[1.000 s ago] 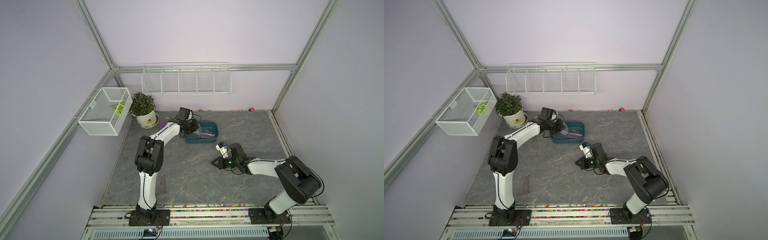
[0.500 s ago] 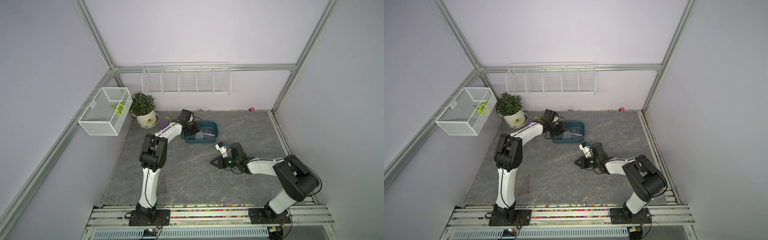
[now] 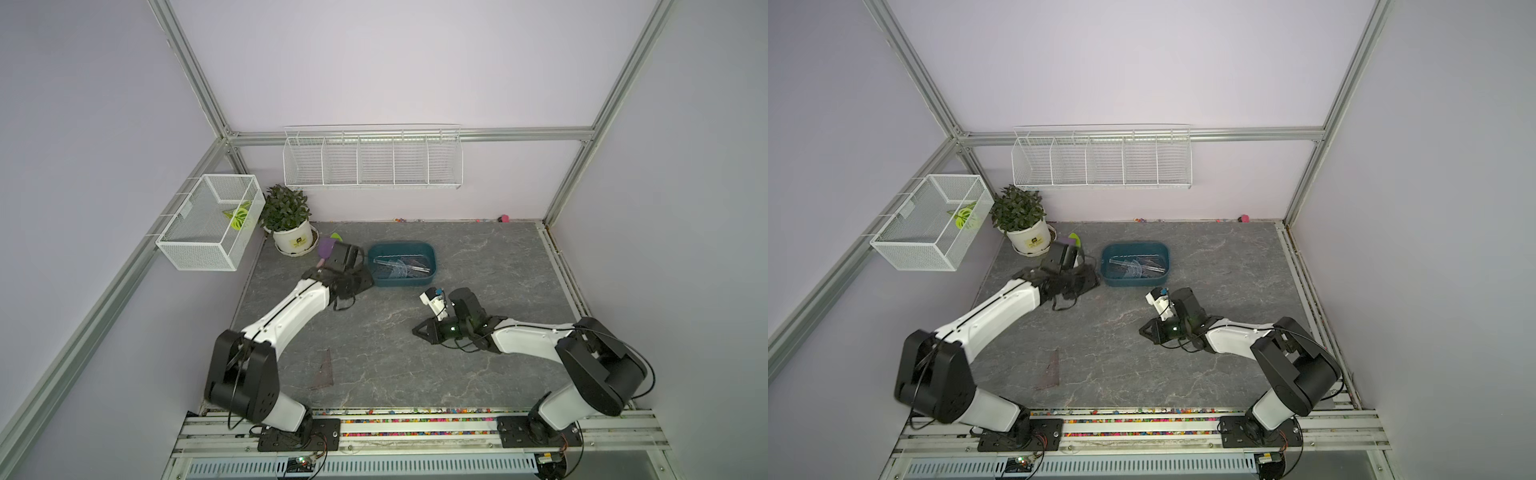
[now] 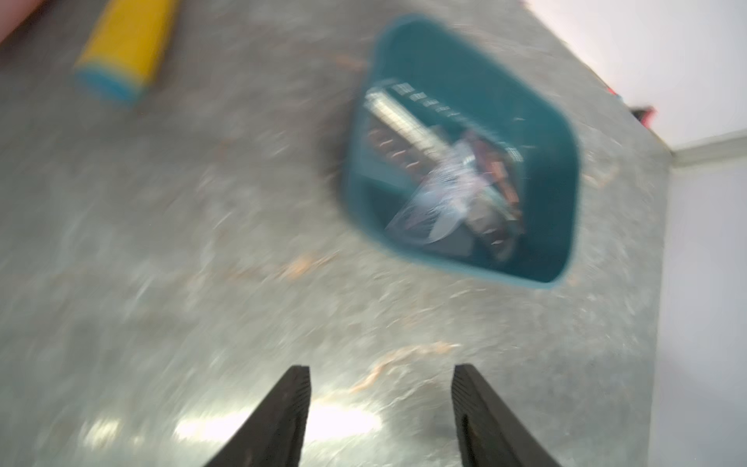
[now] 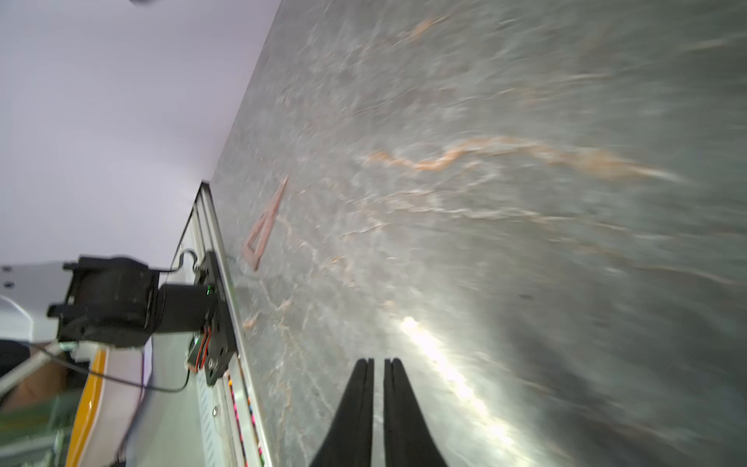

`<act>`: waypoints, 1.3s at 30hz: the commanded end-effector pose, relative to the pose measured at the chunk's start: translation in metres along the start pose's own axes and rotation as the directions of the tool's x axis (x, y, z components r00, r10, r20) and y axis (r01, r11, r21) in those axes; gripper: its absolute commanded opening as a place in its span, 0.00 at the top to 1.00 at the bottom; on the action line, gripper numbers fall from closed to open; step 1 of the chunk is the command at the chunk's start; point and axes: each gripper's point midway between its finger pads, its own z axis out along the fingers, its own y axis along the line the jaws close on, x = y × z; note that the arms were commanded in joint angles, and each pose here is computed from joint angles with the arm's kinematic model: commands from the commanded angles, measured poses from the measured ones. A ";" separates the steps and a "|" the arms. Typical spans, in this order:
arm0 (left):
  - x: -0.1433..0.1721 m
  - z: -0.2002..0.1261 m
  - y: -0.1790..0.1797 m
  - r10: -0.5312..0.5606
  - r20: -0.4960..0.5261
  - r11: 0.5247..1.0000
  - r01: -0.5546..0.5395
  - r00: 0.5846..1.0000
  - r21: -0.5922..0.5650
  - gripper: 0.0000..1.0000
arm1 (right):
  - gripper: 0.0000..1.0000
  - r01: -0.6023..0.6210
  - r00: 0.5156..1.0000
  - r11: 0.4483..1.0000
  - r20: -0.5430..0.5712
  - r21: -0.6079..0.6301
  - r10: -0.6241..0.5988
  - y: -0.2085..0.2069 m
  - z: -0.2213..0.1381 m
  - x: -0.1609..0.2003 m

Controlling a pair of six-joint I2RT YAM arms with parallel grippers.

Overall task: Put the scattered rulers into the storage box
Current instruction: Move the ruler to the center of the board.

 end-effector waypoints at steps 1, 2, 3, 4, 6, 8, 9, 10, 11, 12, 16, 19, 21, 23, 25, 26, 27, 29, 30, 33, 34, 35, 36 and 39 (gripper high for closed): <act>0.062 0.010 0.092 -0.228 -0.026 0.946 0.215 0.973 -0.244 0.40 | 0.86 0.113 0.993 0.994 -0.037 0.002 -0.113 0.027 0.011 0.002; 0.073 0.007 0.105 -0.272 -0.012 0.930 0.260 0.962 -0.258 0.40 | 0.86 0.146 0.988 0.989 -0.056 -0.007 -0.146 0.037 0.017 0.006; 0.084 0.005 0.117 -0.316 0.004 0.914 0.305 0.949 -0.268 0.40 | 0.85 0.176 0.981 0.984 -0.076 -0.008 -0.176 0.044 0.022 0.011; 0.089 0.002 0.124 -0.327 0.018 0.910 0.320 0.945 -0.265 0.40 | 0.84 0.202 0.975 0.979 -0.093 -0.009 -0.202 0.049 0.026 0.015; 0.090 -0.007 0.136 -0.382 0.094 0.888 0.394 0.919 -0.236 0.40 | 0.80 0.268 0.956 0.963 -0.121 -0.010 -0.268 0.064 0.036 0.021; 0.071 -0.022 0.142 -0.391 0.181 0.887 0.422 0.902 -0.187 0.40 | 0.67 0.334 0.934 0.943 -0.138 0.011 -0.329 0.075 0.048 0.023; 0.056 -0.033 0.146 -0.404 0.230 0.882 0.444 0.885 -0.159 0.40 | 0.57 0.368 0.920 0.929 -0.162 0.043 -0.357 0.077 0.056 0.025; 0.042 -0.043 0.147 -0.398 0.263 0.886 0.443 0.879 -0.138 0.41 | 0.51 0.401 0.905 0.913 -0.181 0.069 -0.384 0.082 0.064 0.025; 0.025 -0.055 0.150 -0.395 0.308 0.886 0.447 0.866 -0.121 0.41 | 0.48 0.438 0.887 0.894 -0.207 0.091 -0.413 0.088 0.074 0.027; 0.013 -0.066 0.156 -0.396 0.343 0.879 0.460 0.852 -0.128 0.41 | 0.45 0.469 0.868 0.877 -0.235 0.103 -0.436 0.094 0.085 0.029; -0.018 -0.096 0.164 -0.369 0.413 0.875 0.462 0.833 -0.148 0.42 | 0.39 0.546 0.815 0.829 -0.306 0.122 -0.492 0.106 0.122 0.040; -0.031 -0.109 0.170 -0.365 0.463 0.875 0.467 0.808 -0.125 0.42 | 0.38 0.557 0.806 0.818 -0.333 0.146 -0.490 0.112 0.147 0.038; -0.034 -0.112 0.177 -0.368 0.476 0.870 0.476 0.799 -0.127 0.42 | 0.37 0.563 0.800 0.812 -0.348 0.153 -0.489 0.115 0.164 0.039; -0.035 -0.111 0.180 -0.365 0.469 0.869 0.475 0.804 -0.138 0.42 | 0.37 0.573 0.793 0.806 -0.351 0.150 -0.498 0.120 0.176 0.039; -0.034 -0.111 0.183 -0.357 0.467 0.869 0.471 0.809 -0.151 0.42 | 0.37 0.583 0.784 0.797 -0.364 0.156 -0.502 0.122 0.186 0.040; -0.034 -0.111 0.183 -0.356 0.464 0.870 0.470 0.811 -0.153 0.42 | 0.37 0.589 0.778 0.792 -0.376 0.160 -0.503 0.122 0.191 0.041; -0.034 -0.112 0.184 -0.354 0.465 0.871 0.467 0.812 -0.152 0.42 | 0.36 0.593 0.775 0.788 -0.383 0.167 -0.502 0.120 0.196 0.041; -0.034 -0.114 0.185 -0.354 0.467 0.872 0.466 0.811 -0.148 0.42 | 0.37 0.599 0.770 0.783 -0.390 0.167 -0.506 0.121 0.203 0.042; -0.033 -0.115 0.184 -0.358 0.467 0.873 0.467 0.809 -0.139 0.42 | 0.37 0.603 0.766 0.780 -0.395 0.169 -0.507 0.120 0.207 0.042; -0.033 -0.116 0.182 -0.359 0.464 0.880 0.460 0.810 -0.121 0.42 | 0.36 0.625 0.748 0.762 -0.408 0.170 -0.523 0.123 0.216 0.044; -0.033 -0.116 0.181 -0.360 0.463 0.881 0.458 0.810 -0.117 0.42 | 0.37 0.631 0.742 0.757 -0.414 0.170 -0.527 0.124 0.218 0.045; -0.033 -0.116 0.180 -0.359 0.459 0.883 0.455 0.812 -0.113 0.42 | 0.37 0.637 0.737 0.751 -0.419 0.171 -0.530 0.124 0.221 0.046; -0.032 -0.115 0.179 -0.360 0.456 0.884 0.453 0.814 -0.111 0.42 | 0.37 0.647 0.730 0.742 -0.425 0.177 -0.535 0.123 0.223 0.046; -0.032 -0.113 0.177 -0.361 0.448 0.889 0.447 0.818 -0.101 0.42 | 0.38 0.664 0.717 0.719 -0.446 0.205 -0.536 0.114 0.227 0.047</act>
